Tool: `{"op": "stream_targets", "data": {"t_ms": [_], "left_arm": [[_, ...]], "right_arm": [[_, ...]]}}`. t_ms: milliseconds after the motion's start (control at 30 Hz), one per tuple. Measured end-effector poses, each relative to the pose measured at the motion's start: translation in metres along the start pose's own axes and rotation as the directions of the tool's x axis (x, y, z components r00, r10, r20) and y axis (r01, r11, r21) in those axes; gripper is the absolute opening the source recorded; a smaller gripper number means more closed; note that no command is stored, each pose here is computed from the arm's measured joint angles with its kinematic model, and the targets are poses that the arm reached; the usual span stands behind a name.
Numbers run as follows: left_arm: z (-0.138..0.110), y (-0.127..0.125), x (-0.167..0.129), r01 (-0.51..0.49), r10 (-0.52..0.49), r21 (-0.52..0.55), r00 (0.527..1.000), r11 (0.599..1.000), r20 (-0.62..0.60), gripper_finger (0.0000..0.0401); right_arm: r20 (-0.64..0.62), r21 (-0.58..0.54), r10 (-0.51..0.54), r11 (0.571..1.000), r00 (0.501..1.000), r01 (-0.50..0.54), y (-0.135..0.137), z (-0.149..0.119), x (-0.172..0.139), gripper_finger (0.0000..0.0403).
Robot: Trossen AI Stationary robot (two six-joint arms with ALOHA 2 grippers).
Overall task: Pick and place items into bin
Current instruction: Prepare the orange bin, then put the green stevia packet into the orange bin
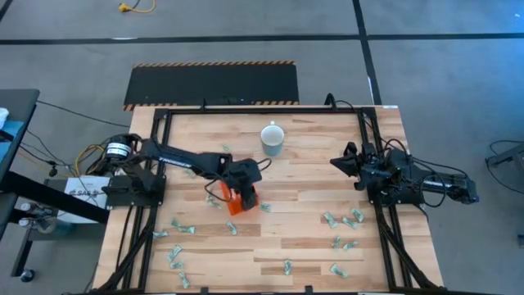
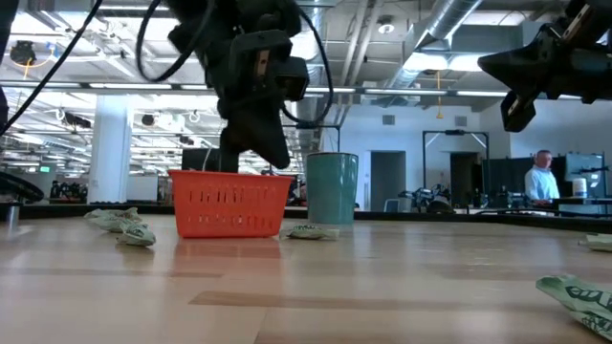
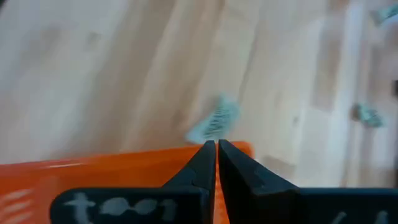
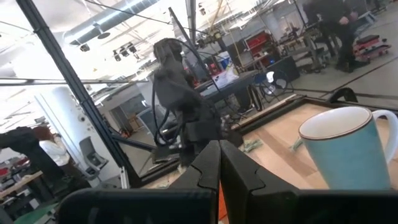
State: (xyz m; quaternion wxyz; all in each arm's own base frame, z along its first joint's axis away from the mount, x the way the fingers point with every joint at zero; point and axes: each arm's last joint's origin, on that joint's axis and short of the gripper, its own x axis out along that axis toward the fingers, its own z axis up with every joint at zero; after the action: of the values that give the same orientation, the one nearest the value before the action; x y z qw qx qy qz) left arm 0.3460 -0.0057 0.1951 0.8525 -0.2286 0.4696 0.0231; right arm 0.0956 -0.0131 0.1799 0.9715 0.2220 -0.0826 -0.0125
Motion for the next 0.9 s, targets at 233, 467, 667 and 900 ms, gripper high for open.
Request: {"op": "stream_targets", "data": {"t_ms": [233, 467, 667, 900], "left_arm": [[0.014, 0.018, -0.047, -0.318, 0.387, 0.289, 0.895, 0.903, -0.224, 0.0006], [0.014, 0.082, -0.066, -0.381, 0.546, 0.445, 0.765, 0.811, -0.342, 0.0006], [0.017, 0.133, -0.071, -0.252, 0.400, 0.415, 0.858, 0.874, -0.323, 0.0006], [0.020, 0.170, -0.086, -0.103, 0.225, 0.402, 0.936, 0.910, -0.271, 0.0006]], "right_arm": [[-0.001, 0.000, 0.001, 1.000, 1.000, -0.001, 0.000, 0.000, 0.000, 0.0000], [-0.001, 0.000, 0.001, 1.000, 1.000, -0.001, 0.000, 0.000, 0.000, 0.0000], [-0.001, 0.000, 0.001, 1.000, 1.000, -0.001, 0.000, 0.000, 0.000, 0.0000], [0.002, -0.008, -0.006, 1.000, 1.000, 0.006, 0.000, 0.000, 0.000, 0.0000]]}}
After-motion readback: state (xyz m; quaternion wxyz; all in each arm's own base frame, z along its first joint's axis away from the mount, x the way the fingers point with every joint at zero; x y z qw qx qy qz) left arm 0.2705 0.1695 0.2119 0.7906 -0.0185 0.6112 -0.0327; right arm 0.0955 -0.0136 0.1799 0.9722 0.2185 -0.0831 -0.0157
